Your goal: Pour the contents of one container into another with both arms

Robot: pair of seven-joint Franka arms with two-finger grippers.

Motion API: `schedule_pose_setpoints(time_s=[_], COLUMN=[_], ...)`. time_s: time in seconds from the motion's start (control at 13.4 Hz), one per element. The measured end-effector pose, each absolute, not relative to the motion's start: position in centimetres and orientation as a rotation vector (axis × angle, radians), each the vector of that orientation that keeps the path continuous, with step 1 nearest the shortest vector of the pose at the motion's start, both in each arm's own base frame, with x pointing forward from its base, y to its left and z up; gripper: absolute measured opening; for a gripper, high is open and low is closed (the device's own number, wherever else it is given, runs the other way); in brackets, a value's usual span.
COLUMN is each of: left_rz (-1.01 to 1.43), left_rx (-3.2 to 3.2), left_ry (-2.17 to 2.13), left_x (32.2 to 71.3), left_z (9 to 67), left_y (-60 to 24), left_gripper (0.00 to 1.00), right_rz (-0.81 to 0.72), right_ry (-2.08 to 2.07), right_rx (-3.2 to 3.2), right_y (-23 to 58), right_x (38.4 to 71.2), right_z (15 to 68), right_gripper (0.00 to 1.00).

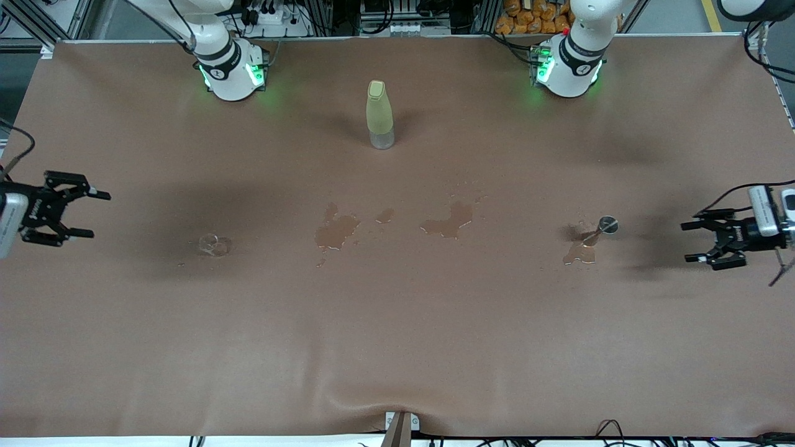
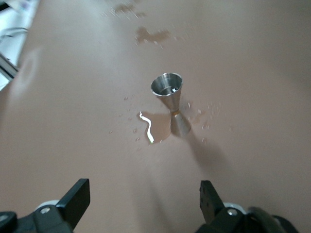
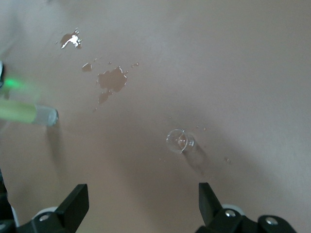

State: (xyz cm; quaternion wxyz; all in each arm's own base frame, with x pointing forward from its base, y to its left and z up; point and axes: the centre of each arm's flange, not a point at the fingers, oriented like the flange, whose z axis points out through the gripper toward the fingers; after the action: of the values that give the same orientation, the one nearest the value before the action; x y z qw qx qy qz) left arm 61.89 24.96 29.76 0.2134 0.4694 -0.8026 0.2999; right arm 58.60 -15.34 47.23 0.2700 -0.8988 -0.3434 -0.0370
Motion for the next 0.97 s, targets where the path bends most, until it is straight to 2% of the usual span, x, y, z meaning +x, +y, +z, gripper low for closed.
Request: schedule_pose_setpoints(time_s=[0.22,0.37,0.75,0.97], left_rz=[0.661,0.614,0.528,0.436], left_rx=[1.204,1.194,1.52,1.831], left_ry=[-2.516,-2.598,-2.424,-2.208], left_x=[64.8,65.0,65.2,65.1], left_z=[39.0,43.3,47.0,49.6], left_y=[21.0,19.0,15.4,12.9], left_gripper=[1.0,1.0,1.0,1.0], right_rz=[-0.003,0.037,0.102,0.128], right_ry=[-0.705,-0.578,-0.387,-0.345], right_rx=[-2.572,-2.666,-2.87,-2.935], right_y=[-12.5,-10.4,-4.0,0.1], right_x=[57.1,56.2,54.2,53.4], right_z=[52.5,55.4,60.7,62.1], right_gripper=[1.0,1.0,1.0,1.0])
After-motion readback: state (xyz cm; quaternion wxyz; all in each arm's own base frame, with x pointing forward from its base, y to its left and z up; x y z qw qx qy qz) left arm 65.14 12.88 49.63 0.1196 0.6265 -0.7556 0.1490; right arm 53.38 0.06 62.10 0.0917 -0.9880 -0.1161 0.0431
